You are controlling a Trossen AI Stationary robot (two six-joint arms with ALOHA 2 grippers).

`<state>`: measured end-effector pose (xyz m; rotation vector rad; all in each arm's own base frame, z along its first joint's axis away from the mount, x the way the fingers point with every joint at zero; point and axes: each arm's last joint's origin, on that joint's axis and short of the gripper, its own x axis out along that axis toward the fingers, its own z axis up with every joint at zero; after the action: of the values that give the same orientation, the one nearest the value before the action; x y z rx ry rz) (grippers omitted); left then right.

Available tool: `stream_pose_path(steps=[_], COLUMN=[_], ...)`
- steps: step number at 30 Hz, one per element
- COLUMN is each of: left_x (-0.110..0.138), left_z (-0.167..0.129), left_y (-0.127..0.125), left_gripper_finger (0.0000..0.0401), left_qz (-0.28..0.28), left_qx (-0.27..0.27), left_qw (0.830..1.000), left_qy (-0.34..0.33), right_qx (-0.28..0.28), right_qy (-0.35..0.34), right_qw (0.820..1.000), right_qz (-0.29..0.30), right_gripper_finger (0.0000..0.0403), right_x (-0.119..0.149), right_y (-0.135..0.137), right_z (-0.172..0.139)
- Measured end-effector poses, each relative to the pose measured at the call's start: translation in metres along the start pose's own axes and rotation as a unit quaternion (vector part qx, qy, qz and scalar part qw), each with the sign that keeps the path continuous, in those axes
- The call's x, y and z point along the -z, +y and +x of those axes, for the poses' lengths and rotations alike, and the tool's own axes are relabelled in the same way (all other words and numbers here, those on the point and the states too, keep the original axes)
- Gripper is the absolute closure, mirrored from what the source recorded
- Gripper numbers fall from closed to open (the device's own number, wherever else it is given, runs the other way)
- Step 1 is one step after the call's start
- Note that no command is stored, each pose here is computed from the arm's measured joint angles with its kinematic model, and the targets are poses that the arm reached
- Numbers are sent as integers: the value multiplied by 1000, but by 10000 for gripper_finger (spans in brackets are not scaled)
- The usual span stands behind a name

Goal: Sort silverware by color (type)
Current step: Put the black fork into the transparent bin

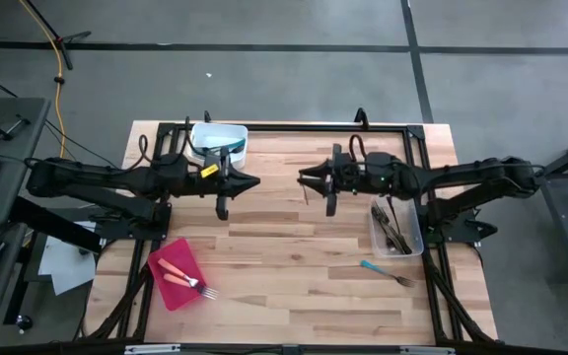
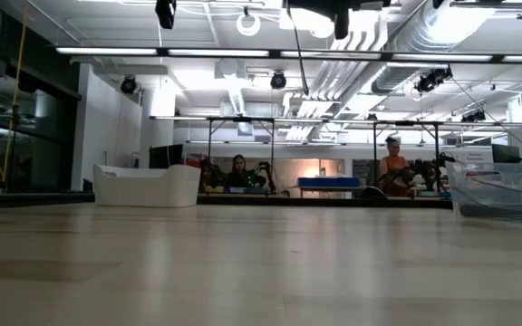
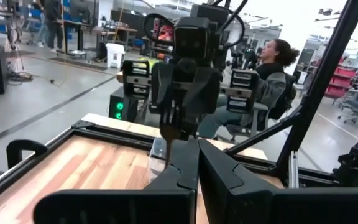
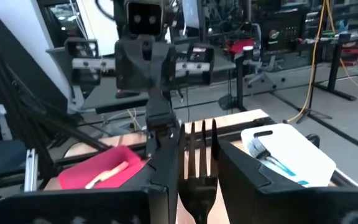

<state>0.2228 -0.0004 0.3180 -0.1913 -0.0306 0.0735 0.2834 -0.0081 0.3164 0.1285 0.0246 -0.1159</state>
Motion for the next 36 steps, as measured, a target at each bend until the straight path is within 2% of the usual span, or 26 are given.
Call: stream_pose_path(steps=[28, 31, 36], left_x=[-2, -2, -2], left_z=[0, 0, 0], left_y=[0, 0, 0], left_gripper_finger=[401, 401, 401], left_qz=[0, 0, 4], left_qx=[2, 2, 2], left_qw=[1000, 1000, 1000], left_qy=[-8, -8, -8], right_qx=[-3, -11, -2], right_qy=[-3, 22, 110], right_qw=[1000, 1000, 994], right_qz=[-3, -5, 5], right_gripper_finger=[327, 327, 327], right_x=[-3, -1, 1], right_y=[0, 0, -2], right_z=[0, -4, -29])
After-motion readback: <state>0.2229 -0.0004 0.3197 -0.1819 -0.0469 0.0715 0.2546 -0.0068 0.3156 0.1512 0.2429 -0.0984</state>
